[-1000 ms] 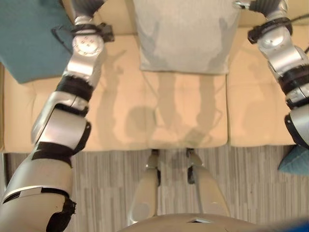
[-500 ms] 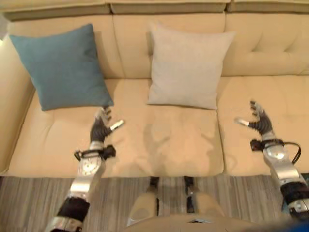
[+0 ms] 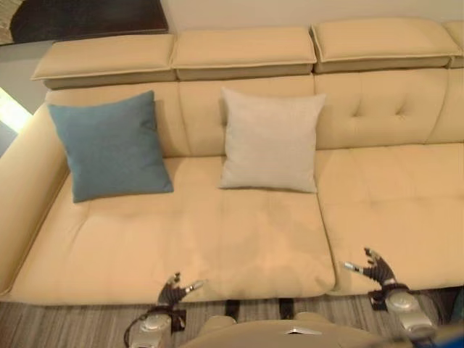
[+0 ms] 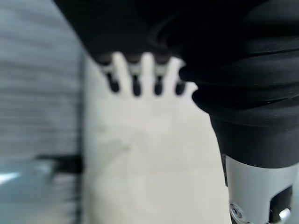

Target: Pick up all the scattered cushions and arrange them neatly on the sofa.

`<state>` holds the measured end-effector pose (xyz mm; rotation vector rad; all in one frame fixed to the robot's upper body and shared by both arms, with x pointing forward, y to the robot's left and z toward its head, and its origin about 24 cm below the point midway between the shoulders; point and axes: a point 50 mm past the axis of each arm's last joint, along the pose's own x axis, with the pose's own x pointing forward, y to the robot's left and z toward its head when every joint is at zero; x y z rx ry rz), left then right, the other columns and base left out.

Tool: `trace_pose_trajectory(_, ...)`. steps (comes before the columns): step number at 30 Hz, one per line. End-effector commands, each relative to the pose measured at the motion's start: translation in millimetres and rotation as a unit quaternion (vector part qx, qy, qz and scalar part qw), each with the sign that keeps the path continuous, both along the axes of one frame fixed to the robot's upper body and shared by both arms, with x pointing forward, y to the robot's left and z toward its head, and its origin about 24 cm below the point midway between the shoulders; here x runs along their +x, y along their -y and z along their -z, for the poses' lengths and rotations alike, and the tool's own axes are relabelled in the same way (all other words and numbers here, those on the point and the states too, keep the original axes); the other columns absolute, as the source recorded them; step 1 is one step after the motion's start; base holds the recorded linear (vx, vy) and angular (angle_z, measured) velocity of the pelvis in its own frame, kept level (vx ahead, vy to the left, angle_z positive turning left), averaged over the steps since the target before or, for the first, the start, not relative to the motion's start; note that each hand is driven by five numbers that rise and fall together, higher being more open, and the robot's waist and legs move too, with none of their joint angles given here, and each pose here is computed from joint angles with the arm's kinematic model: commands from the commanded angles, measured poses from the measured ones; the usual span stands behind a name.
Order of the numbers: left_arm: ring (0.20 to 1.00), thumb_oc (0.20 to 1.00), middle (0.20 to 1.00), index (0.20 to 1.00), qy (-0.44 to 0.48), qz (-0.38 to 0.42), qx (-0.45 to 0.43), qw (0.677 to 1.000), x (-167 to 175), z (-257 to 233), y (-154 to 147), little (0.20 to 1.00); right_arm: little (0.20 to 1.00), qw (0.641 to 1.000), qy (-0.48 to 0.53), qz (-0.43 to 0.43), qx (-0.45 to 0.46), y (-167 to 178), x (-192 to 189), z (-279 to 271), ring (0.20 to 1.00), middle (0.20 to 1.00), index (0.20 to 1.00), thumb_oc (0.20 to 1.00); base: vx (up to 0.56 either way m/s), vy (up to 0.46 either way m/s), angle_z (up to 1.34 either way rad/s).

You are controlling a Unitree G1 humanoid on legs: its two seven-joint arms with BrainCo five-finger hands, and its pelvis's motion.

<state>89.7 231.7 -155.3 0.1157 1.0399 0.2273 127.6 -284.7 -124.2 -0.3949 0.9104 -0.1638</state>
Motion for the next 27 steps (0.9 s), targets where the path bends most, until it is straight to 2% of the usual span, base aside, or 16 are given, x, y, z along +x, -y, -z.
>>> trace_pose_trajectory(1, 1.0, 1.0, 1.0, 1.0, 0.044, 0.016, 0.017, 0.999, 31, -11, -9, 1.0, 1.0, 0.999, 0.032, -0.039, -0.019, 1, 27, -12, 1.0, 1.0, 1.0, 1.0, -0.13, 0.075, -0.26)
trace_pose_trajectory(6, 1.0, 1.0, 1.0, 1.0, 0.018, 0.002, 0.008, 1.0, 18, -5, -7, 1.0, 1.0, 0.999, -0.02, -0.028, -0.028, 6, 14, -3, 1.0, 1.0, 1.0, 1.0, -0.14, 0.133, -0.74)
trace_pose_trajectory(8, 1.0, 1.0, 1.0, 1.0, 0.023, 0.013, 0.005, 1.0, 23, -6, -6, 1.0, 1.0, 0.999, -0.035, -0.023, -0.03, 6, 10, 0, 1.0, 1.0, 1.0, 1.0, -0.2, 0.207, -0.35)
trace_pose_trajectory(12, 1.0, 1.0, 1.0, 1.0, 0.031, 0.086, 0.02, 0.996, 42, -11, -1, 1.0, 1.0, 0.997, -0.06, -0.035, -0.031, -2, 10, 6, 1.0, 1.0, 1.0, 1.0, -0.2, 0.153, -0.8)
trace_pose_trajectory(16, 1.0, 1.0, 1.0, 1.0, 0.015, 0.109, 0.038, 0.993, 44, -11, -4, 1.0, 1.0, 0.996, -0.072, -0.033, -0.03, -8, 9, 10, 1.0, 1.0, 1.0, 1.0, -0.37, 0.127, -1.14)
trace_pose_trajectory(21, 1.0, 1.0, 1.0, 1.0, -0.029, 0.101, 0.036, 0.994, 23, -3, -7, 1.0, 1.0, 0.996, -0.092, 0.014, -0.014, -5, -12, 16, 1.0, 1.0, 1.0, 1.0, -0.13, -0.067, -0.8)
trace_pose_trajectory(27, 1.0, 1.0, 1.0, 1.0, -0.029, 0.126, 0.029, 0.991, 28, -2, 4, 1.0, 1.0, 0.997, -0.072, 0.028, 0.013, -13, -11, 18, 1.0, 1.0, 1.0, 1.0, -0.02, -0.172, -0.56)
